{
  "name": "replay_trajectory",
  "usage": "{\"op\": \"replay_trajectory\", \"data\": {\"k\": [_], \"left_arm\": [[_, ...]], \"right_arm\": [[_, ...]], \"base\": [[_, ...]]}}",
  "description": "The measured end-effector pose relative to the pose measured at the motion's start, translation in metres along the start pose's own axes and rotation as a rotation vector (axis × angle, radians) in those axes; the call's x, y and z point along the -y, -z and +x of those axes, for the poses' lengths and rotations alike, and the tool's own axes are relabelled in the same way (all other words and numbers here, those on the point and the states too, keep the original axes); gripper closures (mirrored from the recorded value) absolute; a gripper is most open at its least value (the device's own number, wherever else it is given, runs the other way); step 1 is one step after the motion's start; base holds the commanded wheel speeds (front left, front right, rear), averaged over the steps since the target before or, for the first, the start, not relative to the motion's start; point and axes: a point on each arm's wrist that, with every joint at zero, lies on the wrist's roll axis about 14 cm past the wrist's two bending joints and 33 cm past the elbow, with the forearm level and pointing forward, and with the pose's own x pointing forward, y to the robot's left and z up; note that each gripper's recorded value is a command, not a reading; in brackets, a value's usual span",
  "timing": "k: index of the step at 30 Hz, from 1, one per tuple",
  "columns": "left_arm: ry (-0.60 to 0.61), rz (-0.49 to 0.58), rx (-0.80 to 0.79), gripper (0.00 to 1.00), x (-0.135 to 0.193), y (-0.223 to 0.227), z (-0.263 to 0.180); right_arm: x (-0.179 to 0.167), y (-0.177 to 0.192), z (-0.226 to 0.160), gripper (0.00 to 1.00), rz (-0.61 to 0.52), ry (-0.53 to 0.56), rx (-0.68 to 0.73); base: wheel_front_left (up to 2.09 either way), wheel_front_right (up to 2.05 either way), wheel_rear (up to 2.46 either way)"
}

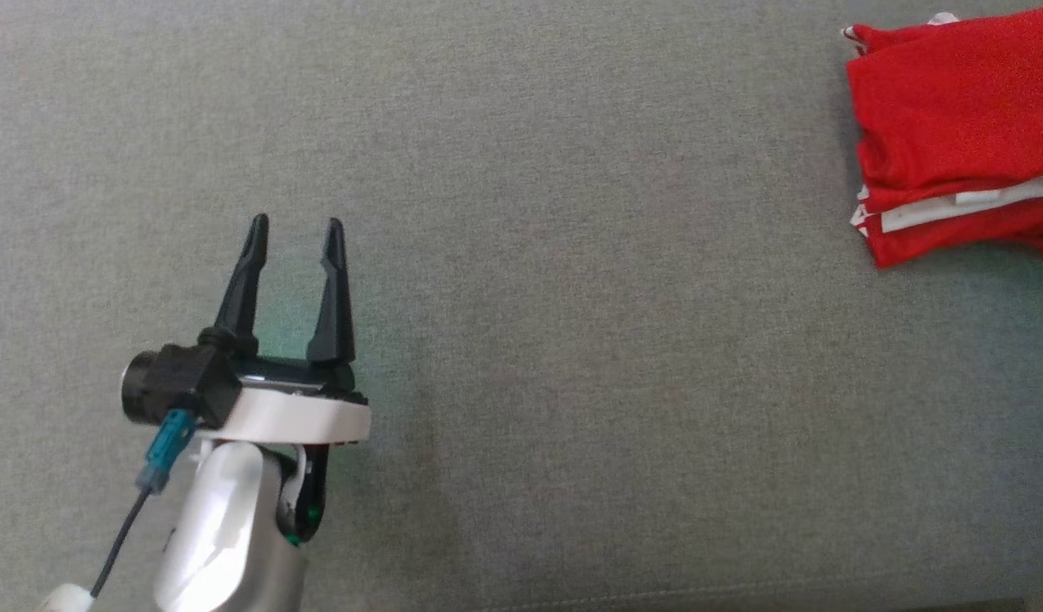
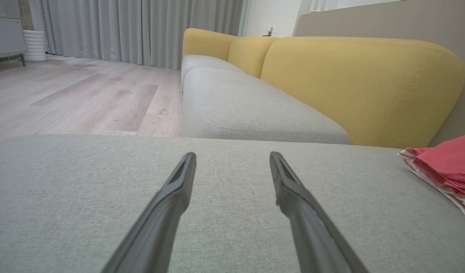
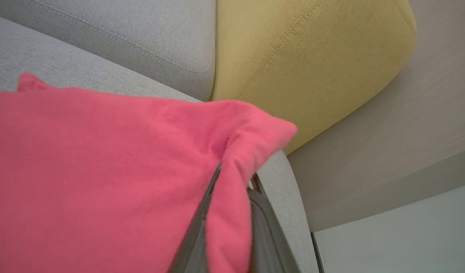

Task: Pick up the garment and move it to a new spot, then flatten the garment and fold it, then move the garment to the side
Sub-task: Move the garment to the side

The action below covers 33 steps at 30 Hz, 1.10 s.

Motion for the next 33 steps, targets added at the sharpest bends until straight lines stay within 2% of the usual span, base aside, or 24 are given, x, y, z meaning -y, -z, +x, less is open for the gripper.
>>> {"op": "replay_trajectory", "data": {"k": [9,10,11,12,18,24,29,30,33], "left_arm": [[-0.012,0.006,0.004,0.0,-0.006,-0.001,0.0],[-0.011,0.005,0.003,0.0,-0.005,-0.001,0.0],[-0.01,0.005,0.004,0.0,-0.005,-0.001,0.0],[-0.009,0.005,0.004,0.0,-0.005,-0.001,0.0],[-0.004,0.012,0.028,0.0,-0.002,-0.013,-0.002],[-0.011,0.017,0.072,0.0,0.001,-0.032,-0.01],[-0.013,0.026,0.11,0.0,0.004,-0.048,-0.019],[-0.02,0.029,0.115,0.0,0.004,-0.05,-0.026],[-0.023,0.031,0.129,0.0,0.004,-0.055,-0.033]], "right_arm": [[0.011,0.006,-0.002,1.0,0.029,0.035,-0.008],[0.011,0.005,-0.002,0.89,0.032,0.036,-0.006],[0.011,0.004,-0.003,0.16,0.032,0.036,0.002],[0.01,0.002,-0.003,0.0,0.038,0.036,0.007],[0.001,-0.039,-0.011,0.0,0.09,0.032,0.14],[-0.018,-0.096,-0.034,0.0,0.192,0.001,0.345],[-0.058,-0.132,-0.066,0.0,0.329,-0.08,0.492],[-0.072,-0.142,-0.079,0.0,0.405,-0.107,0.535],[-0.092,-0.149,-0.096,0.0,0.515,-0.145,0.576]], "base": [[0.0,0.0,0.0],[0.0,0.0,0.0],[0.0,0.0,0.0],[0.0,0.0,0.0],[0.0,0.0,0.0],[0.0,0.0,0.0],[0.0,0.0,0.0],[0.0,0.0,0.0],[0.0,0.0,0.0]]}}
